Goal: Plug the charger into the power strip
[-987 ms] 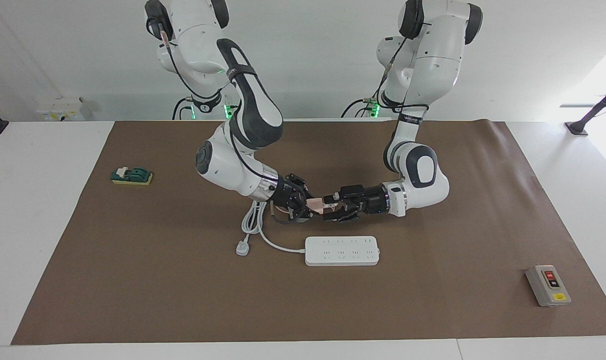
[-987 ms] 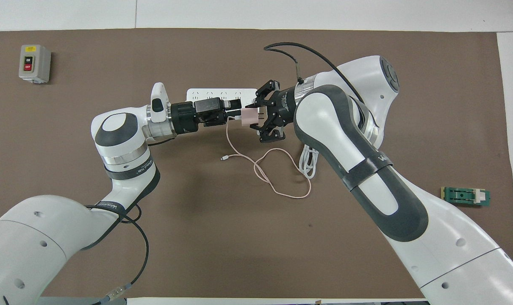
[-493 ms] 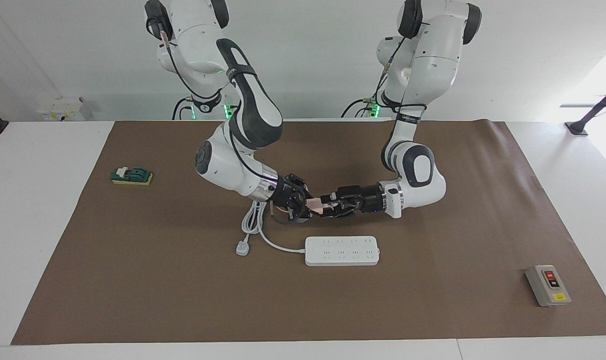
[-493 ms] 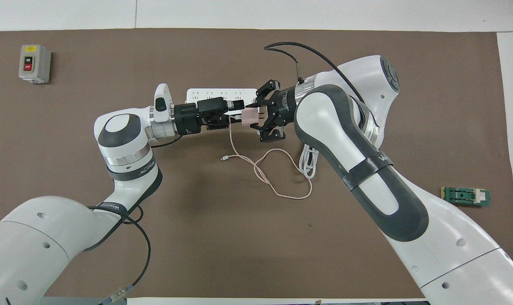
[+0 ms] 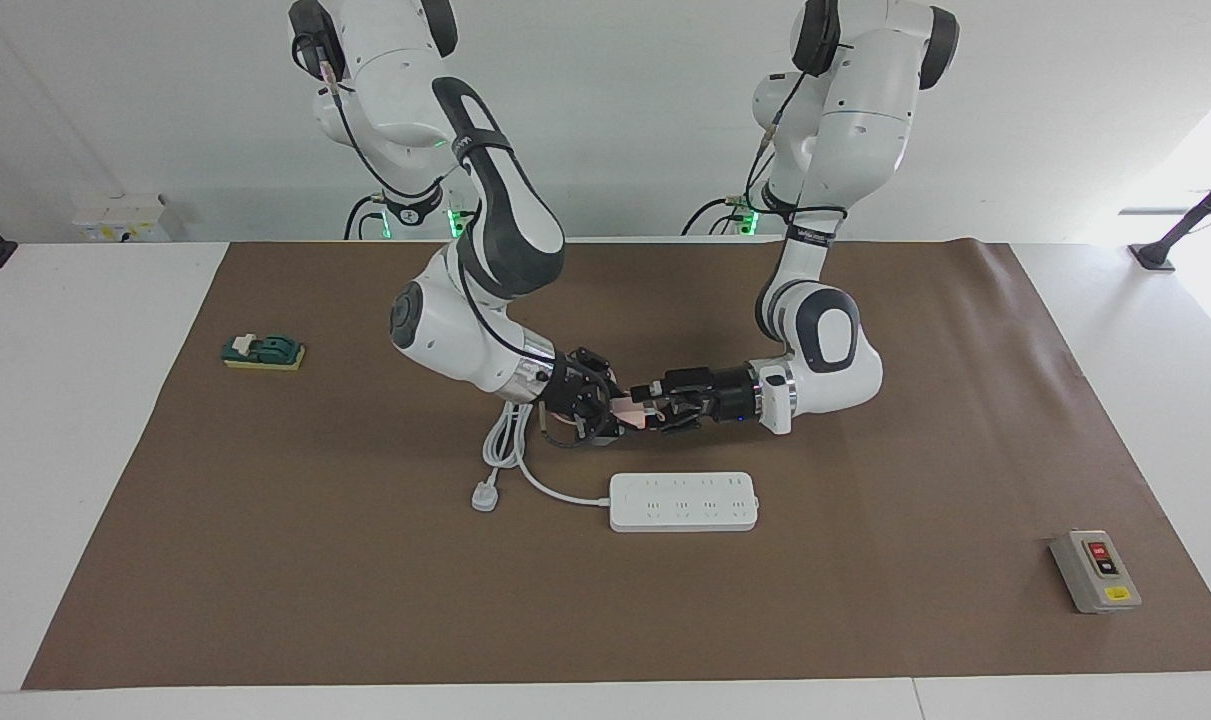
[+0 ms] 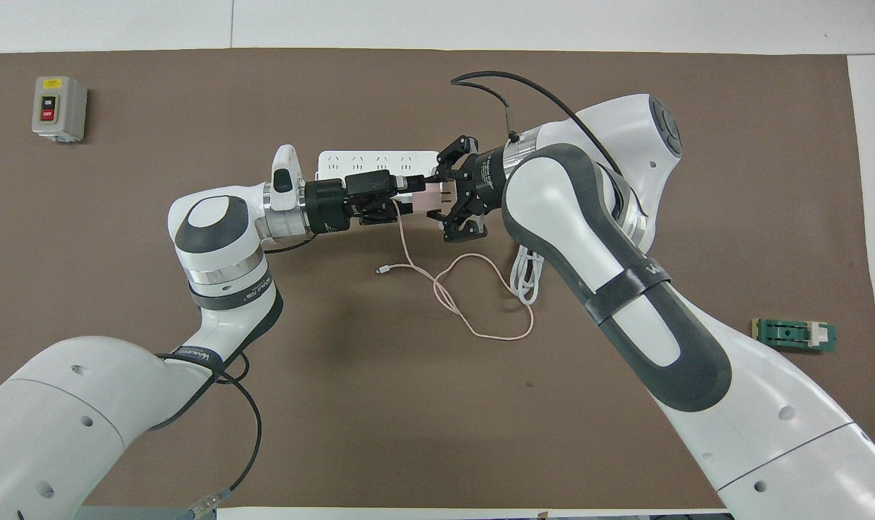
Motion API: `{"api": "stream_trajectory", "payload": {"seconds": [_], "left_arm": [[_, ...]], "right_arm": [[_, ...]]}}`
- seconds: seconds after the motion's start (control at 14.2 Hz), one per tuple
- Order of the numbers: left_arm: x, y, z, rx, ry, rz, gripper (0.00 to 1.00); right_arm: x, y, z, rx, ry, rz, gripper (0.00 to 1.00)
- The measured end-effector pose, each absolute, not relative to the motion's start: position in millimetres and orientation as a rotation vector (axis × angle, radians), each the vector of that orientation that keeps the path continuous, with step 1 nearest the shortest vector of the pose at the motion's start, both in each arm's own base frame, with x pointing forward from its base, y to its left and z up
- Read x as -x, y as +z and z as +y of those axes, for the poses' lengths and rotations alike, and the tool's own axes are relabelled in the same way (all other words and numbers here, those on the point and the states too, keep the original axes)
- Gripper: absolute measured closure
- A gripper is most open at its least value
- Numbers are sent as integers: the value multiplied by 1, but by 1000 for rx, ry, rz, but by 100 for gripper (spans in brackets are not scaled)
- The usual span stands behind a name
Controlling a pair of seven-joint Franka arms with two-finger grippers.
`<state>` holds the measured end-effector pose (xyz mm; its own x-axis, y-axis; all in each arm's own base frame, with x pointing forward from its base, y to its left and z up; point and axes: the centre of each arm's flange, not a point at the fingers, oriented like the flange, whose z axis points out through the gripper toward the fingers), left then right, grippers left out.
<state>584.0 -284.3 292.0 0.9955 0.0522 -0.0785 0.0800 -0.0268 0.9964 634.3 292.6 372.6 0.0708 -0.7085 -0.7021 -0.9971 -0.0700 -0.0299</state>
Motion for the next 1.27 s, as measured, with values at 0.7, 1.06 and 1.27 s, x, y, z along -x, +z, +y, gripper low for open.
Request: {"api": "stream_trajectory", "payload": {"seconds": [0.7,1.06,1.27], "left_arm": [[-567,289,-287,-1605,-52,109,0],[-568,289,-286,-1606,-50,110,8],[-569,289,-284,-1607,-48,113,10]], "right_arm": [[-634,373,293,1835,723,1690,48],[-634,373,293,1835,723,1690,48],[-634,373,293,1835,723,1690,48]]}}
